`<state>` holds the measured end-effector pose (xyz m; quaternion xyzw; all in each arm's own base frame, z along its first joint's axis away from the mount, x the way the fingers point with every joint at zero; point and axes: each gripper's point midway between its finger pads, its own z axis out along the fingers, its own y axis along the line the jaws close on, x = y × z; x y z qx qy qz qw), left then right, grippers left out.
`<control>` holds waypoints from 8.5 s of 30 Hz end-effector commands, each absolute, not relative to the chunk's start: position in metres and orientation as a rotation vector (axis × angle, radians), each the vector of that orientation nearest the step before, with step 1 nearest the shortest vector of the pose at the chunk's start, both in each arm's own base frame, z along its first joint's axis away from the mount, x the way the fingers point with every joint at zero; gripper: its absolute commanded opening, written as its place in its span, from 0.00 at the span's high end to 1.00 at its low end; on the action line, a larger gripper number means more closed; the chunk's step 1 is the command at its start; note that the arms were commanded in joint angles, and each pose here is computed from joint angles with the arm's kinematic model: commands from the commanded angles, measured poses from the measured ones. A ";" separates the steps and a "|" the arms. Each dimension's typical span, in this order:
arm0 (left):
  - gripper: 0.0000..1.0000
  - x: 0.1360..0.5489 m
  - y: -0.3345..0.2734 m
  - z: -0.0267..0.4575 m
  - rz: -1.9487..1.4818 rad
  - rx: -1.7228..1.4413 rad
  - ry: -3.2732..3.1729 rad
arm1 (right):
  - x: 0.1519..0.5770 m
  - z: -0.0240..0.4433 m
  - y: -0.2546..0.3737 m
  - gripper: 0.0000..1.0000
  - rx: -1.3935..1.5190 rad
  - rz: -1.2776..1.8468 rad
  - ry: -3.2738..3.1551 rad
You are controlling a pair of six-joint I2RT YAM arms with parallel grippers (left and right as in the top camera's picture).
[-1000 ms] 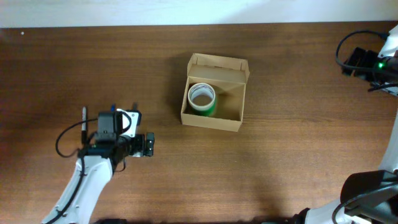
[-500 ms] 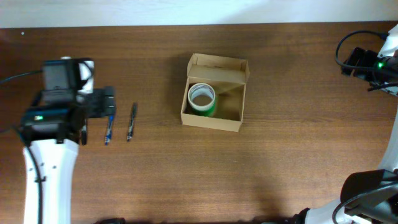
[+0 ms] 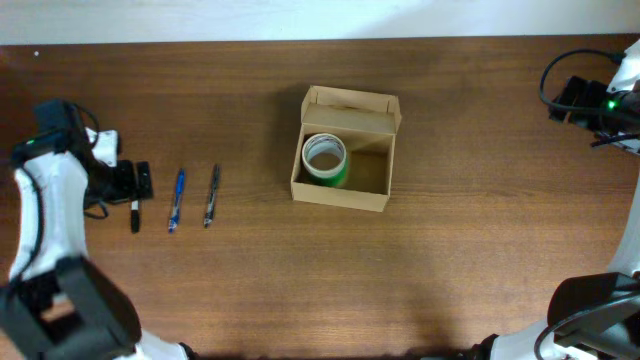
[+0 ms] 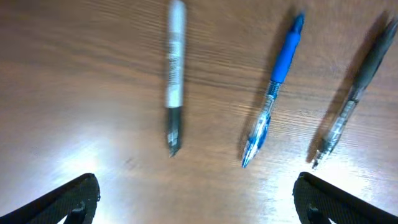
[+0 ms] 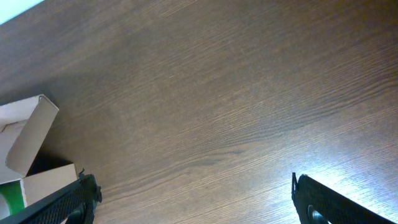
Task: Pack container
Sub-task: 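Move the left gripper to the black marker and grasp it, then lift the black marker and carry it with the left gripper into the box, then lower the black marker into the box with the left gripper, then release the marker, move the left gripper to the blue pen and grasp it, then carry the blue pen with the left gripper into the box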
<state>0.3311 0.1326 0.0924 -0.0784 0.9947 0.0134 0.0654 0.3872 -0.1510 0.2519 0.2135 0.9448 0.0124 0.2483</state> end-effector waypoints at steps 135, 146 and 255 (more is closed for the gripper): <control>0.52 0.407 -0.063 0.258 0.078 0.885 2.295 | 0.390 0.247 -0.150 0.01 0.596 0.051 2.582; 0.47 0.355 0.021 0.109 0.001 0.261 2.767 | 0.390 0.247 -0.150 0.01 0.596 0.051 2.582; 0.61 0.380 -0.272 0.100 0.068 2.186 2.020 | 0.390 0.247 -0.150 0.01 0.596 0.052 2.582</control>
